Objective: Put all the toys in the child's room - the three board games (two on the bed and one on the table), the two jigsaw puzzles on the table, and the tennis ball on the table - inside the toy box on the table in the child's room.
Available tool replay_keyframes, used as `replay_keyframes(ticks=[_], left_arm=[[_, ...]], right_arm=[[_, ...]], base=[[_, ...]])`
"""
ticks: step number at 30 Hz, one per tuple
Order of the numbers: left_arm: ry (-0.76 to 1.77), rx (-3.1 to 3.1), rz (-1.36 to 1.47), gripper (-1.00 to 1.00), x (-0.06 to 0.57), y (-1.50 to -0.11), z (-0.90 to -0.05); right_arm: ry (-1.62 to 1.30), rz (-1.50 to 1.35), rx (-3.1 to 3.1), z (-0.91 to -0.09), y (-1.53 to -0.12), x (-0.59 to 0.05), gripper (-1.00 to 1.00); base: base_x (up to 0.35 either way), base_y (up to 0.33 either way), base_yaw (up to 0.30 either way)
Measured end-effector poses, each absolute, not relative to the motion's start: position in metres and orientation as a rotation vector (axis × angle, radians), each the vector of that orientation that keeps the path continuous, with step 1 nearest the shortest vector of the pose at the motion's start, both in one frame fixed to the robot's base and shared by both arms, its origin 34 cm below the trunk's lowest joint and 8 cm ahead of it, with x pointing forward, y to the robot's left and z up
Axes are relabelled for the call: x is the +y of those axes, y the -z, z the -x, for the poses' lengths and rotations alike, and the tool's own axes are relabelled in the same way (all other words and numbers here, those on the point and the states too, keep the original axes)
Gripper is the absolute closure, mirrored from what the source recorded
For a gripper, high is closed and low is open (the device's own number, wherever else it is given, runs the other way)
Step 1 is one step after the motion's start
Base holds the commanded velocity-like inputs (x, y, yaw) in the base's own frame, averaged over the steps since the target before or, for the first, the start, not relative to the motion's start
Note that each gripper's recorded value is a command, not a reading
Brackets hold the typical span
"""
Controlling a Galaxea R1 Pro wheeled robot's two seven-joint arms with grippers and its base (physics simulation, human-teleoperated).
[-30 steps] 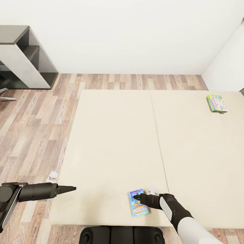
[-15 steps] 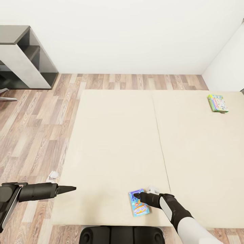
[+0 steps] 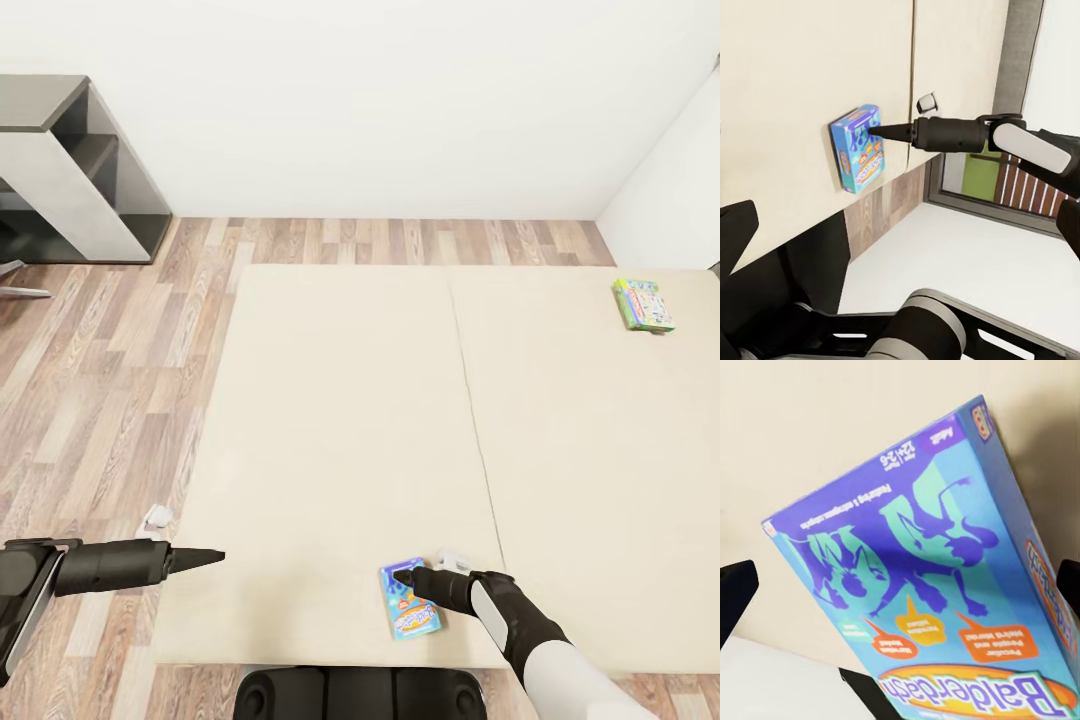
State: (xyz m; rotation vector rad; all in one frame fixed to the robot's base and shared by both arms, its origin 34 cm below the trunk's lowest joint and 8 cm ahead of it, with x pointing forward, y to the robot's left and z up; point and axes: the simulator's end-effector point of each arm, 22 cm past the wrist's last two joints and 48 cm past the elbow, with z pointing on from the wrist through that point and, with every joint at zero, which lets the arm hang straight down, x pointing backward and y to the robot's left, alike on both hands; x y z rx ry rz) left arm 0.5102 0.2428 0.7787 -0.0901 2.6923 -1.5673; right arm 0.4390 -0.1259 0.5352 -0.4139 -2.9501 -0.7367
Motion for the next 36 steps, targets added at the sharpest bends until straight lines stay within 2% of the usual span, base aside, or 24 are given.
replay_keyframes(ticks=[36], left_arm=[[1.568, 2.693, 0.089, -1.00, 0.2424, -0.7786, -0.5099]], right_arm=[[0.733, 0.419, -2.926, -0.4326, -0.5352, -0.1200, -1.00]], base=[[0.000, 0.026, 0.000]])
